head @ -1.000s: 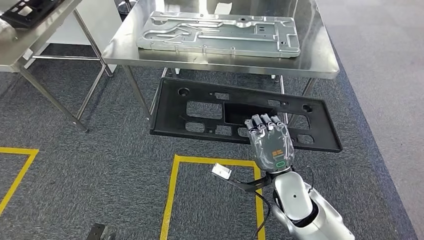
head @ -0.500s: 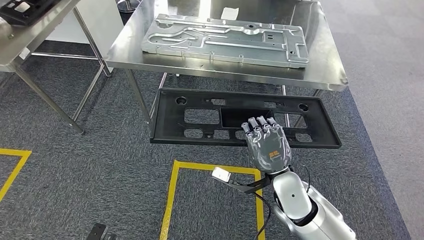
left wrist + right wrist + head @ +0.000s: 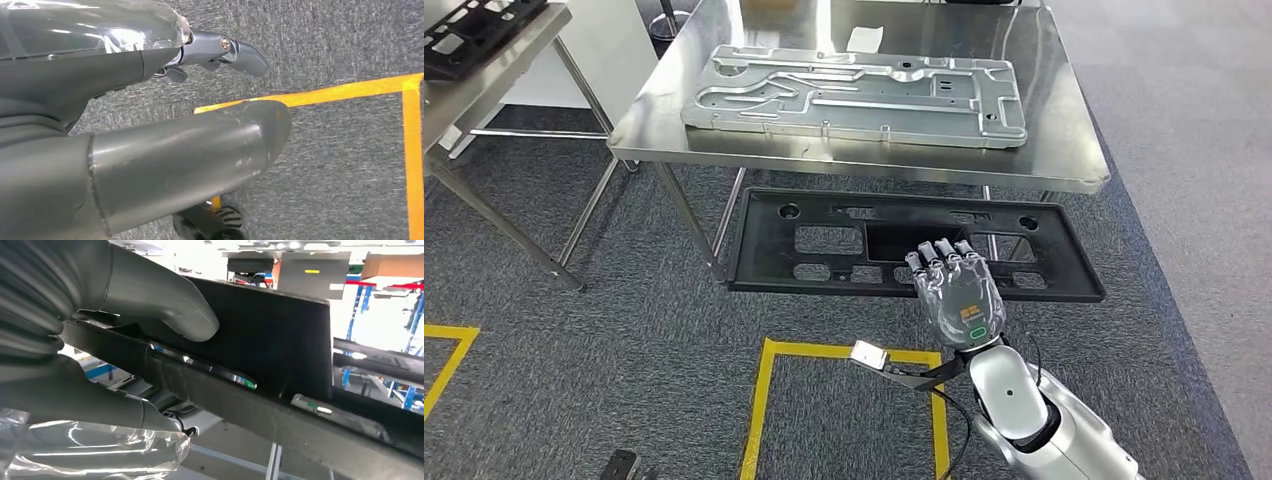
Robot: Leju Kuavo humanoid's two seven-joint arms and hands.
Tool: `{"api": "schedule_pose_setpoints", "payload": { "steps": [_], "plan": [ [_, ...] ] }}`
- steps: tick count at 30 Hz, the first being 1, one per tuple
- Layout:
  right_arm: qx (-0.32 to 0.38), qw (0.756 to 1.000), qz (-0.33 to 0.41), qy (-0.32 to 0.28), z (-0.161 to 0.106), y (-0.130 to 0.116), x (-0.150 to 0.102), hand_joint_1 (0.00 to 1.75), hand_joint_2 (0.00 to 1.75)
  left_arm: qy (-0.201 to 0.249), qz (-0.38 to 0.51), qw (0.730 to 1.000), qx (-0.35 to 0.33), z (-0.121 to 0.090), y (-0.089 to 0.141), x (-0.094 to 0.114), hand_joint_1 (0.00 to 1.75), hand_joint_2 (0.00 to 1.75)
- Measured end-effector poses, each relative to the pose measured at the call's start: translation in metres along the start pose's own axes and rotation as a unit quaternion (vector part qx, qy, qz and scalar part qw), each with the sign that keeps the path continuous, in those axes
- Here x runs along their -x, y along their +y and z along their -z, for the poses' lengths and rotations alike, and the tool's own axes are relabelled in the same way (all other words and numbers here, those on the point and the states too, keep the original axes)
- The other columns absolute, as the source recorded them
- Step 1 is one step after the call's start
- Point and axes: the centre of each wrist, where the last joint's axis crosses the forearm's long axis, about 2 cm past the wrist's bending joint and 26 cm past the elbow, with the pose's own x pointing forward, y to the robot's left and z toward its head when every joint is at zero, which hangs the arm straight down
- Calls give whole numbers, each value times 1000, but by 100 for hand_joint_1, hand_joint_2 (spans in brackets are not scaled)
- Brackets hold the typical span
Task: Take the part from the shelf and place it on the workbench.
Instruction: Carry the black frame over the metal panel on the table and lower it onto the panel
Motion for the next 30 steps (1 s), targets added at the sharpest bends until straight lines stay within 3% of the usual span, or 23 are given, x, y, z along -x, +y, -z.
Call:
{"api": "schedule_pose_setpoints", "payload": {
  "steps": [30],
  "plan": [
    [-5,1000,3,-17,-4,2,-3,175,175,2,-1,1000,0,-3,0,5,0,0]
  ]
}}
